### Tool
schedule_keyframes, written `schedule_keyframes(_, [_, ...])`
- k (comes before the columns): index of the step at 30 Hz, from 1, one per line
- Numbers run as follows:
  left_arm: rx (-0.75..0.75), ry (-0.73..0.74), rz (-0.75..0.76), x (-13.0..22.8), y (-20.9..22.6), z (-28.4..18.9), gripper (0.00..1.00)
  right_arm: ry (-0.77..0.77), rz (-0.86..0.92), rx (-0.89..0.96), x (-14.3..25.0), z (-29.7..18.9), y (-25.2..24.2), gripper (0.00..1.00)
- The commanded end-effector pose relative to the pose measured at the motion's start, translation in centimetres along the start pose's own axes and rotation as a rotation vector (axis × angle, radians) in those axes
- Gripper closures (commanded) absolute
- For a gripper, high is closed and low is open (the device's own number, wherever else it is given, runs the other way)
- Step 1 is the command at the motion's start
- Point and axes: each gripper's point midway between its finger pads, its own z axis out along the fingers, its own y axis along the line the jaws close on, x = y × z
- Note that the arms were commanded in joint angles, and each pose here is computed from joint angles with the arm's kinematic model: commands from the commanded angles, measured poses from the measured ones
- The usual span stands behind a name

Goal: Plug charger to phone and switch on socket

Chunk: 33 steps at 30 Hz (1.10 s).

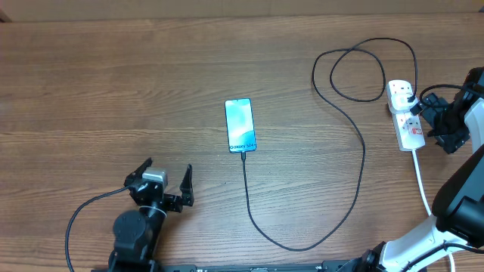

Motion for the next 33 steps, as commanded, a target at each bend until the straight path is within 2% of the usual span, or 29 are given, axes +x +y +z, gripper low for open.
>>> schedule_keyframes(1, [-0.035, -0.076, 0.091, -1.6, 0.6, -0.6, 0.01, -0.052, -0.006, -0.022, -1.2, -1.6, 0.5, 0.00])
schedule_keyframes(10, [-0.129, -0.092, 0.113, -2.1, 2.7, -0.9, 0.00, -0.052, -0.006, -0.022, -1.2, -1.6, 0.5, 0.00])
schedule_keyframes(33, [-0.109, -0.094, 0.113, -2.1, 2.2, -0.8, 0.01, -0.052, -0.006, -0.022, -1.3, -1.6, 0.5, 0.00])
